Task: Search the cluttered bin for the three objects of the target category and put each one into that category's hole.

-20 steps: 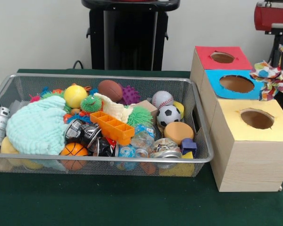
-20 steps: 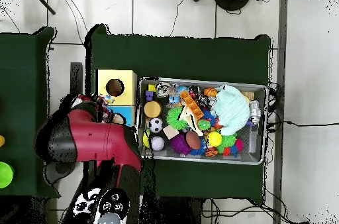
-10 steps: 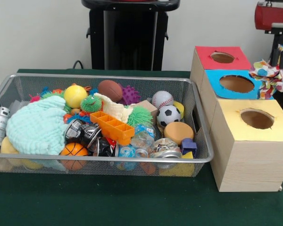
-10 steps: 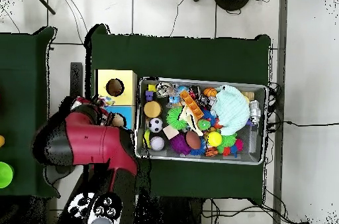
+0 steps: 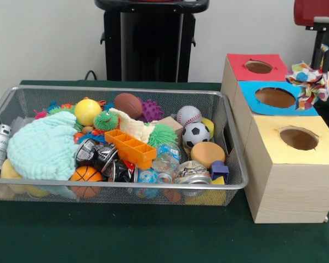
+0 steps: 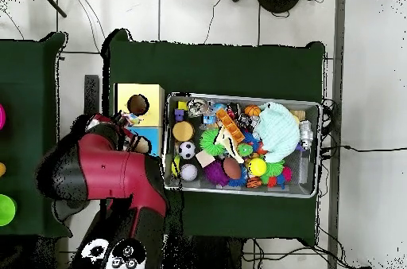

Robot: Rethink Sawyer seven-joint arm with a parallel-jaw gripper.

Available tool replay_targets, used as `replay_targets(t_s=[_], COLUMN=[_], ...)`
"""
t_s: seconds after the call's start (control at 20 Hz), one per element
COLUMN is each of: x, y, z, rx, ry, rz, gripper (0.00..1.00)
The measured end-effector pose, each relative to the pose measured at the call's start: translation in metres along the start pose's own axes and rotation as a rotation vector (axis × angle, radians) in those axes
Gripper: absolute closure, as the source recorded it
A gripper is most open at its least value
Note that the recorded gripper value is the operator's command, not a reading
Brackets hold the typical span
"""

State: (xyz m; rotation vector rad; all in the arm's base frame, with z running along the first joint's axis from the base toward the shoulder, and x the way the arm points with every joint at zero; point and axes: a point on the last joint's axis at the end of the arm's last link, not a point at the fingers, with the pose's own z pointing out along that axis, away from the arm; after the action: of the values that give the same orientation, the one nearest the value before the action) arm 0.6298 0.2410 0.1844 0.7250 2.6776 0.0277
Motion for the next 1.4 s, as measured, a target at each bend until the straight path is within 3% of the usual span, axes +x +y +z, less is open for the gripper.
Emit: replay_targets(t_s=[1.15, 1.4], x=[-0.004, 0.002], y=[-0.019, -0.020], z=[0.040, 0.063], rx=[0.087, 0.100], ry=[-0.023, -0.034], rz=[-0.027, -0.045], gripper=[1.00, 1.00])
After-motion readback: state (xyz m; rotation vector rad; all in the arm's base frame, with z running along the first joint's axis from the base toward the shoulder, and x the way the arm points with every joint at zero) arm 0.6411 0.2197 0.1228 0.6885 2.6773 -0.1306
